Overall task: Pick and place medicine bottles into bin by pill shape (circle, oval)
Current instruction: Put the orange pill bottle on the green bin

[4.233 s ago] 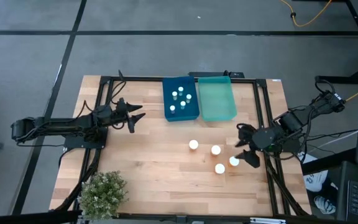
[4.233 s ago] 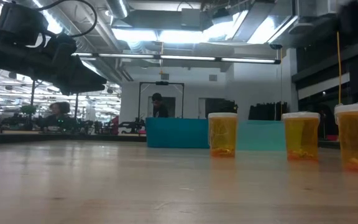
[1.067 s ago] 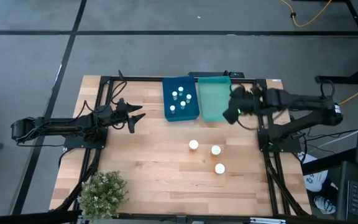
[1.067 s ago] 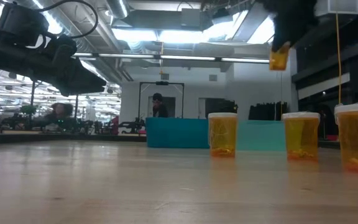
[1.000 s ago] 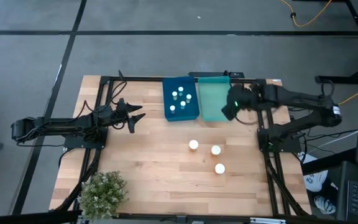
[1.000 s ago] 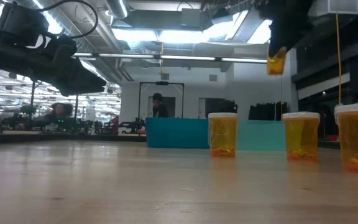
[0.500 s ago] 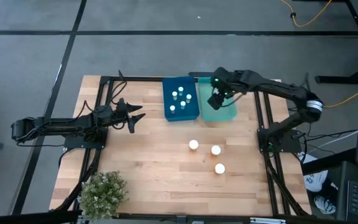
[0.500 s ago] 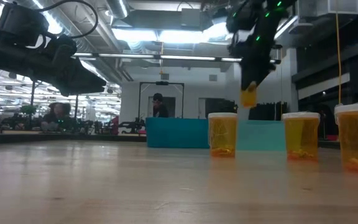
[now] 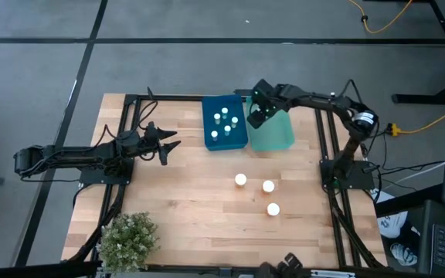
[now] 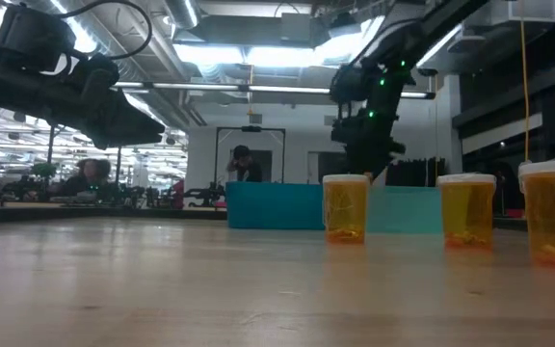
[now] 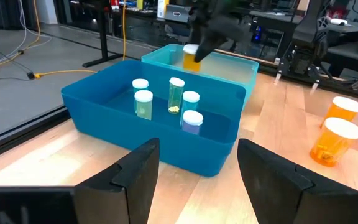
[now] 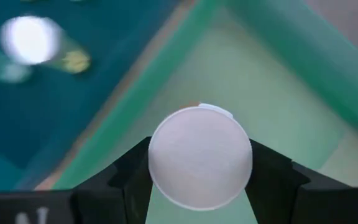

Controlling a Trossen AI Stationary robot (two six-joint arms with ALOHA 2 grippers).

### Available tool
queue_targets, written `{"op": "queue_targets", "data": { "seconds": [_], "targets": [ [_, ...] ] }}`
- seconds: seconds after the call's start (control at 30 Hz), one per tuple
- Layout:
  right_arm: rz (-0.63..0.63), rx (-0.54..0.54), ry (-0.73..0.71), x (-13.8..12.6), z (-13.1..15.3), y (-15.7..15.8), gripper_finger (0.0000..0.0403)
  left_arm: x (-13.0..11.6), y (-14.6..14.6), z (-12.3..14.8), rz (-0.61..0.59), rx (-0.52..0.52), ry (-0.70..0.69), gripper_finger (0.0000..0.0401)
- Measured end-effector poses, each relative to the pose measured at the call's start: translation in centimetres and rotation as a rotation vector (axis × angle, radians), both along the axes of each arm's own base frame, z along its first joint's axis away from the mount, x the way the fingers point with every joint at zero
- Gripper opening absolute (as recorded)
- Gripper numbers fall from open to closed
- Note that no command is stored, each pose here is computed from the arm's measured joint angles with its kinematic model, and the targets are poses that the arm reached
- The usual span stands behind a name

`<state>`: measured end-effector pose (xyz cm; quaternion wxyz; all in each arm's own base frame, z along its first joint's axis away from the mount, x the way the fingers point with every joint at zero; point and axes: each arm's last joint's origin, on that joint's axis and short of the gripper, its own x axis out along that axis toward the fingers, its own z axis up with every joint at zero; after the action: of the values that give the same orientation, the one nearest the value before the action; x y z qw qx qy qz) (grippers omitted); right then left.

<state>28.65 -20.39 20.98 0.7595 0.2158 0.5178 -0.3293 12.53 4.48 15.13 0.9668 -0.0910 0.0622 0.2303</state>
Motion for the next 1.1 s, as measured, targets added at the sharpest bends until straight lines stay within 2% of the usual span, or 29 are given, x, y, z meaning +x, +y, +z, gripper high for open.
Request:
{"op": "queue_targets", "data": {
  "seconds": [0.23,0.43,0.6,0.73,0.87,1.1],
  "targets": [
    [-0.076,0.034,0.020,-0.6,-2.0,-2.1,0.0222,0.0,0.0,0.0,0.000,0.000,0.000,0.0208],
    [-0.078,0.029,0.014,-0.6,-2.0,-2.3,0.0267,0.0,0.0,0.0,0.000,0.000,0.000,0.0208],
    [-0.079,0.018,-0.002,-0.8,-1.2,-2.2,0.0284,0.0,0.0,0.0,0.000,0.000,0.000,0.0208],
    [-0.079,-0.014,-0.046,-1.4,0.9,-1.6,0.0286,0.0,0.0,0.0,0.000,0.000,0.000,0.0208],
    [-0.082,-0.039,-0.087,-3.0,4.4,-0.2,0.0286,0.0,0.0,0.0,0.000,0.000,0.000,0.0208],
    [-0.069,-0.031,-0.144,-6.7,10.6,6.2,0.0286,0.0,0.0,0.0,0.000,0.000,0.000,0.0208]
  ]
}}
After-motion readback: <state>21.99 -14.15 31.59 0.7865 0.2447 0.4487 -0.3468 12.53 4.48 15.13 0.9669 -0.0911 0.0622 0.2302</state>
